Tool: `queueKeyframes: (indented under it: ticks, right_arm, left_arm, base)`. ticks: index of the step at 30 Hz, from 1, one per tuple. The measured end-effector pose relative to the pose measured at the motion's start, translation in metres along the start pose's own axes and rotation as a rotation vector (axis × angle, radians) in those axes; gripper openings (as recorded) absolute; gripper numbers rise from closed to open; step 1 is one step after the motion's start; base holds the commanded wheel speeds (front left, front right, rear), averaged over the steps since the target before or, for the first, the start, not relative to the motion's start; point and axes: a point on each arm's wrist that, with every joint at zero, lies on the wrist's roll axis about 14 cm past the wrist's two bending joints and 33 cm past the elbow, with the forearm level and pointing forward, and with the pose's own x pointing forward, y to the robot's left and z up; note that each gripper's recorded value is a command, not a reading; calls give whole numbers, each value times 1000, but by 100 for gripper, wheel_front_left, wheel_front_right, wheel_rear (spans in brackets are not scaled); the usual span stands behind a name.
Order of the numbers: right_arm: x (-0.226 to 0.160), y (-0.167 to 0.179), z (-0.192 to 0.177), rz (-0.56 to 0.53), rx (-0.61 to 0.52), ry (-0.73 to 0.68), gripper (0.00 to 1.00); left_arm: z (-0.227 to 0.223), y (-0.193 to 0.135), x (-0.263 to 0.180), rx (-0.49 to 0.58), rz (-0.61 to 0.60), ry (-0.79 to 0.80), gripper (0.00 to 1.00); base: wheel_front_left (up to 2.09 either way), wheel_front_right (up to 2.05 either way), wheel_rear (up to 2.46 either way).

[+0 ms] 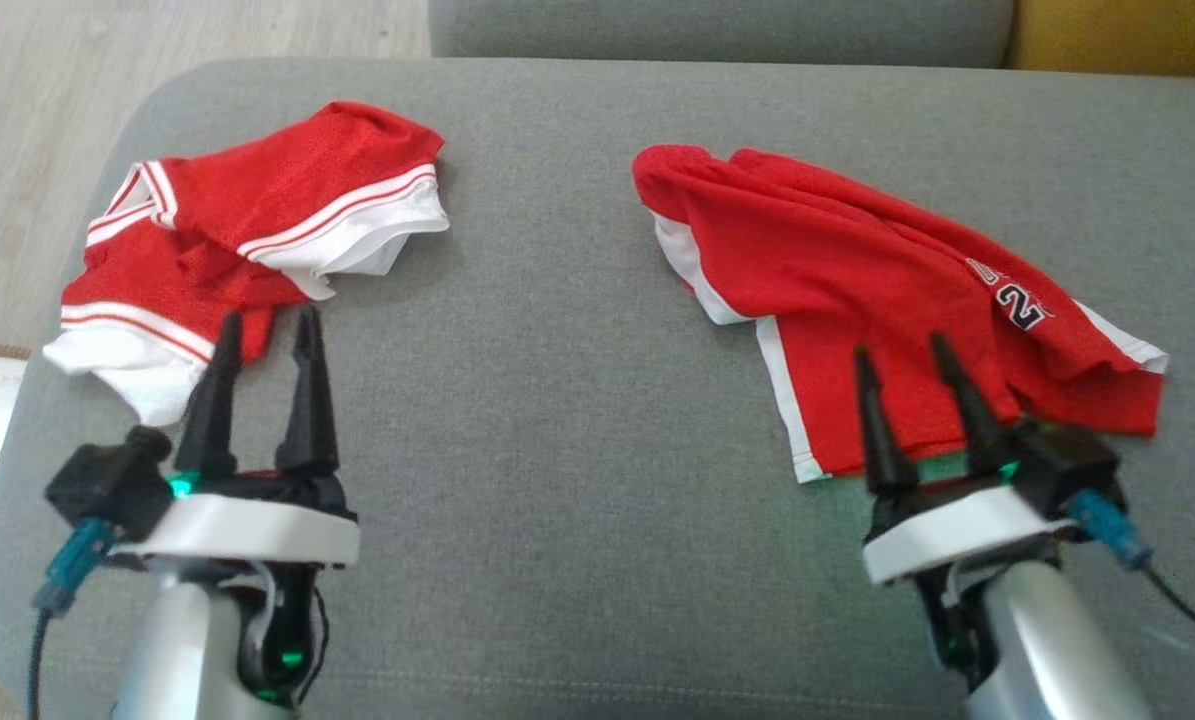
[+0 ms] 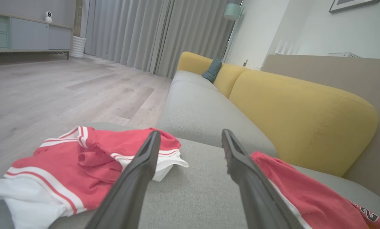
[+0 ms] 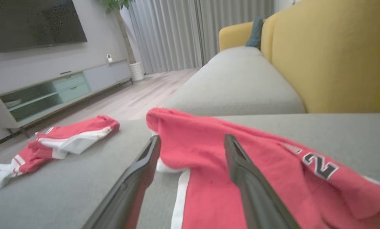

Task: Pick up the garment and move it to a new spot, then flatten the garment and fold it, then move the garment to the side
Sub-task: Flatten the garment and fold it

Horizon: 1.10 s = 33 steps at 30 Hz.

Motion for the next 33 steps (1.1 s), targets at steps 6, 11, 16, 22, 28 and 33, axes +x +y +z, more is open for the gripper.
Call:
queueKeyframes:
  ticks: [6, 11, 16, 22, 28, 33]
  right_arm:
    - [-7, 21, -50, 66, -5, 165, 100]
    - [-13, 27, -92, 103, -45, 322, 100]
    - [-5, 33, -107, 142, -78, 389, 100]
    - [-6, 28, -126, 144, -108, 475, 100]
    - [-1, 11, -121, 101, -128, 471, 0]
    - [-10, -8, -116, 41, -123, 453, 0]
  left_arm:
    - [-16, -5, -3, -40, -5, 47, 100]
    - [-19, 0, -4, -61, 17, 53, 100]
    - [-20, 7, -7, -56, 38, 59, 100]
    - [-23, 11, -8, -59, 56, 68, 100]
    - [-31, 3, -3, -75, 33, 86, 100]
    - [-37, -10, 6, -86, -5, 96, 100]
  base:
    - [0, 0, 0]
    - [0, 0, 0]
    - [0, 0, 0]
    - [0, 0, 0]
    - [0, 0, 0]
    - [0, 0, 0]
